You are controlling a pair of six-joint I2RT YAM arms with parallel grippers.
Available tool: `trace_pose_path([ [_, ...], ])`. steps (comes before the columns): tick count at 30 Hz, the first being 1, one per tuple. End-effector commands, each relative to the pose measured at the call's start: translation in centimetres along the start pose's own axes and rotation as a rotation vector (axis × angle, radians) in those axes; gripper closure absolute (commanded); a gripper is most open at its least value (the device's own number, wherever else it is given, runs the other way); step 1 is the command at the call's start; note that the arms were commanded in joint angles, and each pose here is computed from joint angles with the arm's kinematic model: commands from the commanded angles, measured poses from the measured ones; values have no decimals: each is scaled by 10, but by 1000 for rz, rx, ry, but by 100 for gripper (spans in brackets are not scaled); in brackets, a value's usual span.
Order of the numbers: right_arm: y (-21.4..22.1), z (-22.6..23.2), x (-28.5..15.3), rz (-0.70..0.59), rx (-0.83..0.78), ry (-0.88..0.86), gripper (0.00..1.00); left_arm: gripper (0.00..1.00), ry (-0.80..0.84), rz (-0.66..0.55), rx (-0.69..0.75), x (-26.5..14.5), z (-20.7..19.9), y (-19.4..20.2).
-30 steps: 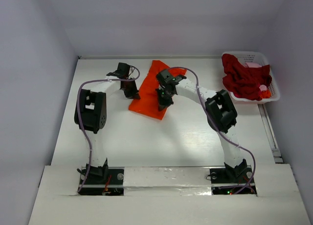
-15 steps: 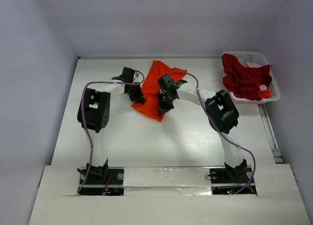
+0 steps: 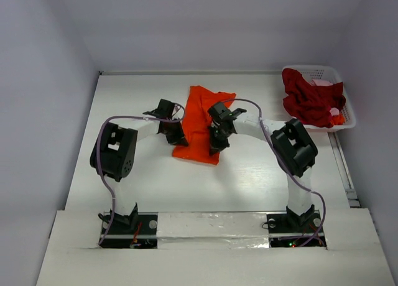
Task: Fold and stack the t-shirts
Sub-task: Fold the folded rectangular tshirt in 1/3 of the way
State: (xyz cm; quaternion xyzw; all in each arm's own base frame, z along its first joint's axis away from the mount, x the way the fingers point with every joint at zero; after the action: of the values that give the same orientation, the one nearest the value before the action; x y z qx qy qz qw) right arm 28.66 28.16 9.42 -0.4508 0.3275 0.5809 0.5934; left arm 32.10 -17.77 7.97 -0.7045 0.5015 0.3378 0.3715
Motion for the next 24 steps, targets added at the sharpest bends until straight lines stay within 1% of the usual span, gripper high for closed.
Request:
trace_pose_path([
  [1,6,7,-19,-47,-22,-13,100,100,-135,122,-29,-4,18,48],
  [5,17,1,-21,-32,-16,-12,100,100,-147,155,-18,-8,16,74],
  [9,29,-5,-20,-15,1,-23,100,100,-149,169,-7,-12,13,89],
  [21,69,-31,-20,12,36,-8,100,100,-156,164,-14,-28,13,109],
  [24,74,-35,-24,-1,36,1,100,100,-155,167,-11,-32,13,115],
])
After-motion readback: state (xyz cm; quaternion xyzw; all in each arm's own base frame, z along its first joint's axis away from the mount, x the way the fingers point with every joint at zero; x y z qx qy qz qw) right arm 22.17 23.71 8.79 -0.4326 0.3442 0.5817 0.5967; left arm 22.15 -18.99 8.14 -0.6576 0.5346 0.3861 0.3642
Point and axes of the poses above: each gripper's point midway between its finger pads, its own x axis out along the fingers, its own z axis along the line the jaws close on, y = z × x, the point moved 7 cm from there along -x, back along the fingers, and after that the axes turned 1 degree about x, right-handed, at the moved point
